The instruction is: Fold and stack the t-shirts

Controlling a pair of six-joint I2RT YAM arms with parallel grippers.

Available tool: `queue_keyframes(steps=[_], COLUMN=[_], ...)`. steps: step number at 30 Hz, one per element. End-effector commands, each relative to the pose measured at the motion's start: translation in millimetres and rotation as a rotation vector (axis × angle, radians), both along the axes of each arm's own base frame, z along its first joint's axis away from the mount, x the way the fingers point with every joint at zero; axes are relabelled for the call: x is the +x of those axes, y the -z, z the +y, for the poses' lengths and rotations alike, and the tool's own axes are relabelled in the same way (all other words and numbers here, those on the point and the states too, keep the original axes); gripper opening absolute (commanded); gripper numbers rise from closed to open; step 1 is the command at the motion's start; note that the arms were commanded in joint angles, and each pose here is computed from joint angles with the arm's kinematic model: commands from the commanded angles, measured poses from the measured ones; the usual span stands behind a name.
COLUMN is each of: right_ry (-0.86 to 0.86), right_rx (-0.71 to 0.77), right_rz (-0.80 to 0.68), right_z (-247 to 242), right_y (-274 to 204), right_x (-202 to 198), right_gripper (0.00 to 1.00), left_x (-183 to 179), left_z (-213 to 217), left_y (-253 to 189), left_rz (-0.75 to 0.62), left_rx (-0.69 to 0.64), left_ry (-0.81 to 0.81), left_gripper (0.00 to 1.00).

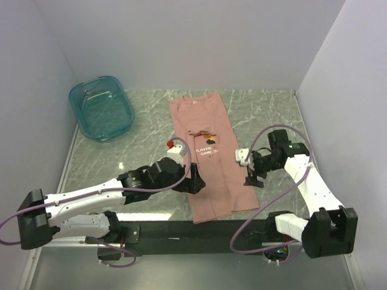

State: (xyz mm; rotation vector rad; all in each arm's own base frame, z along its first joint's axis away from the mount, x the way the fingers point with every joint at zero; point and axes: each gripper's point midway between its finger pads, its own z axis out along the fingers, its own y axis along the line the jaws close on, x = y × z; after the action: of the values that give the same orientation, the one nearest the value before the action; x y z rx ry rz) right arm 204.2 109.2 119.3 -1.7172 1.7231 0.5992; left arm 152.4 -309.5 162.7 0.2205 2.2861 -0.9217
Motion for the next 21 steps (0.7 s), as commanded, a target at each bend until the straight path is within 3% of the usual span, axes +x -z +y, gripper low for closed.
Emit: queue_keyframes(steps=[1,2,6,9,12,21], right_ry=[-0.287,-0.328,-0.458,-0.472,-0.433,-0.400], right_rx=[-0.042,-0.045,-0.106,-0.129,-0.123,-0.103], right_rz=[-0.040,0.030,-0.069,-0.070,-0.045,0.016], right_z=[1.7,-1.5,-13.1,-17.4,-16.9,-15.5], right_y=[13.9,14.0,35.7,46.9,46.3,51.9], right_x=[-21.7,-40.8,-62.3,-72.5,-71.8,-82.1], right_gripper=[0.84,0.84,0.82,0.82,0.79,0.76], left_x=[-0.1,-8.0,-85.5,-123.5,-129.8,-118.2], left_z=[-12.4,-17.3,-40.7,-40.4,-36.7,-43.8], left_y=[2.8,6.4,29.1,68.4,94.3,105.9], left_rz=[-0.178,-0.201,-0.391,-0.426,-0.468,-0.553], left_rx=[0.046,0.063,0.165,0.267,0.370,0.373], left_ry=[0.203,0.250,0.505,0.580,0.558,0.514], left_gripper=[0.93,0.91,0.92,0.92,0.89,0.84])
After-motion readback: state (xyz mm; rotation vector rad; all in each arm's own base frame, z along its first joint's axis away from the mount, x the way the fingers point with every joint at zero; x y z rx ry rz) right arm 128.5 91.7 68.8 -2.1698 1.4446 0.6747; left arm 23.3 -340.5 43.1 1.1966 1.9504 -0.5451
